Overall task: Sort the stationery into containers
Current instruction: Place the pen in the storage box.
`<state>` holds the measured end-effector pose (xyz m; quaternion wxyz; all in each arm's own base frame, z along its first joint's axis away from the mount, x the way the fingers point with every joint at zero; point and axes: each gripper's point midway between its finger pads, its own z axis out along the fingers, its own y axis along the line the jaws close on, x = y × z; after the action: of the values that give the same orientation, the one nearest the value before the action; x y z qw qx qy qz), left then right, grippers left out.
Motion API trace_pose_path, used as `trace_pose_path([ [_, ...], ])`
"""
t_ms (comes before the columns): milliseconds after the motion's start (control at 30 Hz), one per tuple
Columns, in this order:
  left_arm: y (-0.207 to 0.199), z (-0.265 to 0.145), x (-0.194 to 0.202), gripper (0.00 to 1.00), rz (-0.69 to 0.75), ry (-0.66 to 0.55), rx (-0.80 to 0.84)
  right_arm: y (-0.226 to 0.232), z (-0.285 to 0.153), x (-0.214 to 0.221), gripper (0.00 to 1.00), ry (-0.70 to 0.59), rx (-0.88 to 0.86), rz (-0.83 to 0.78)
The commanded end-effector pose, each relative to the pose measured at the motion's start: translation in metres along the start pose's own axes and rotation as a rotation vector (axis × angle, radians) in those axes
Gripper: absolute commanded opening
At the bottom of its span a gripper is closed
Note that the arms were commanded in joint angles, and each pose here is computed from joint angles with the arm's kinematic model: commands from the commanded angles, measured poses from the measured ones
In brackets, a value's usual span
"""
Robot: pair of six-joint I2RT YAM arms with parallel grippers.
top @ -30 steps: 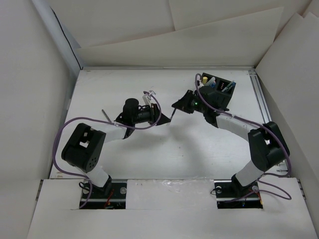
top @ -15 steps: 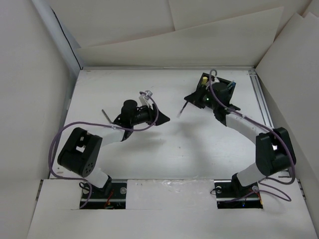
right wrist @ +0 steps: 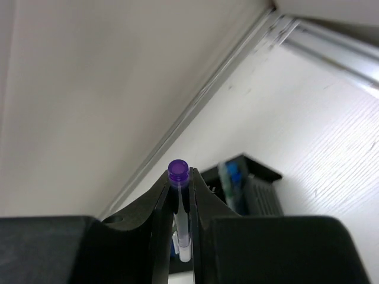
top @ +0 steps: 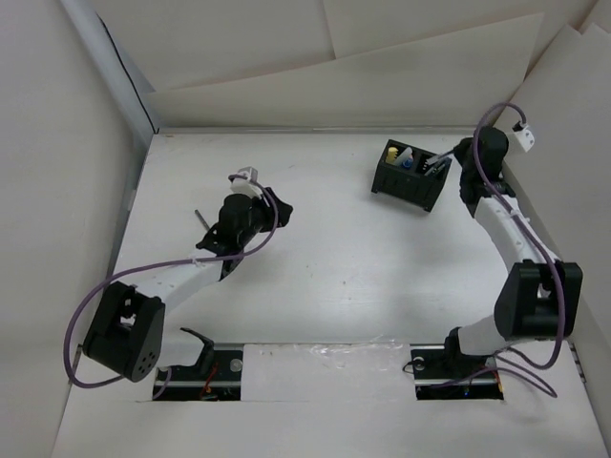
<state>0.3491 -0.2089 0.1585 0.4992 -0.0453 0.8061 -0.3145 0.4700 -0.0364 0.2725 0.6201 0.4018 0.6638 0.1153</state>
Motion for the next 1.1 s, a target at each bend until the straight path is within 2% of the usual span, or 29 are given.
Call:
trace_pose_path([
  [0, 0.033, -0.01, -0.01, 0.45, -0.015, -0.064, -0.179, -0.025, 0.025, -0.03, 0.0, -0.157, 0.203, -0.028],
  [67, 0.039, -0.013, -0.015, 0.45, -0.039, -0.085, -0.205, -0.025, 0.032, -0.041, 0.0, -0.203, 0.237, -0.04],
  [233, 0.052, -0.019, -0.021, 0.44, -0.075, -0.115, -0.264, -0.032, 0.05, -0.017, 0.0, -0.169, 0.28, -0.097],
  [467, 0.082, -0.03, -0.027, 0.42, -0.089, -0.156, -0.451, -0.019, 0.057, 0.017, 0.0, -0.123, 0.266, -0.153],
  [500, 0.09, -0.033, -0.028, 0.42, -0.094, -0.173, -0.495, -0.015, 0.056, 0.02, 0.04, -0.118, 0.259, -0.155],
  [567, 0.095, -0.035, -0.03, 0.4, -0.094, -0.171, -0.538, -0.013, 0.056, 0.028, 0.2, -0.099, 0.259, -0.169],
  [600, 0.101, -0.036, -0.028, 0.4, -0.096, -0.17, -0.567, -0.012, 0.058, 0.029, 0.37, -0.099, 0.259, -0.169],
  [667, 0.103, -0.035, -0.028, 0.39, -0.093, -0.167, -0.581, -0.006, 0.054, 0.034, 0.53, -0.068, 0.236, -0.173],
  [700, 0.103, -0.036, -0.026, 0.39, -0.101, -0.163, -0.585, -0.003, 0.051, 0.03, 0.67, -0.074, 0.23, -0.168],
  [733, 0.108, -0.036, -0.026, 0.39, -0.096, -0.17, -0.608, 0.004, 0.047, 0.028, 0.72, -0.079, 0.214, -0.152],
  [833, 0.112, -0.038, -0.027, 0.39, -0.1, -0.182, -0.632, 0.013, 0.027, 0.015, 0.81, -0.09, 0.188, -0.126],
  [900, 0.116, -0.04, -0.027, 0.39, -0.113, -0.182, -0.646, 0.022, 0.006, 0.006, 0.81, -0.088, 0.142, -0.1],
  [967, 0.124, -0.042, -0.031, 0.39, -0.128, -0.19, -0.662, 0.032, -0.012, 0.009, 0.81, -0.066, 0.093, -0.072],
  [1000, 0.128, -0.043, -0.034, 0.39, -0.141, -0.199, -0.67, 0.028, -0.023, 0.025, 0.81, -0.031, 0.08, -0.088],
  [1033, 0.134, -0.045, -0.031, 0.39, -0.15, -0.187, -0.675, 0.035, -0.04, 0.016, 0.81, -0.042, 0.046, -0.061],
  [1067, 0.145, -0.048, -0.029, 0.39, -0.183, -0.178, -0.687, 0.036, -0.049, 0.021, 0.75, -0.031, 0.032, -0.055],
])
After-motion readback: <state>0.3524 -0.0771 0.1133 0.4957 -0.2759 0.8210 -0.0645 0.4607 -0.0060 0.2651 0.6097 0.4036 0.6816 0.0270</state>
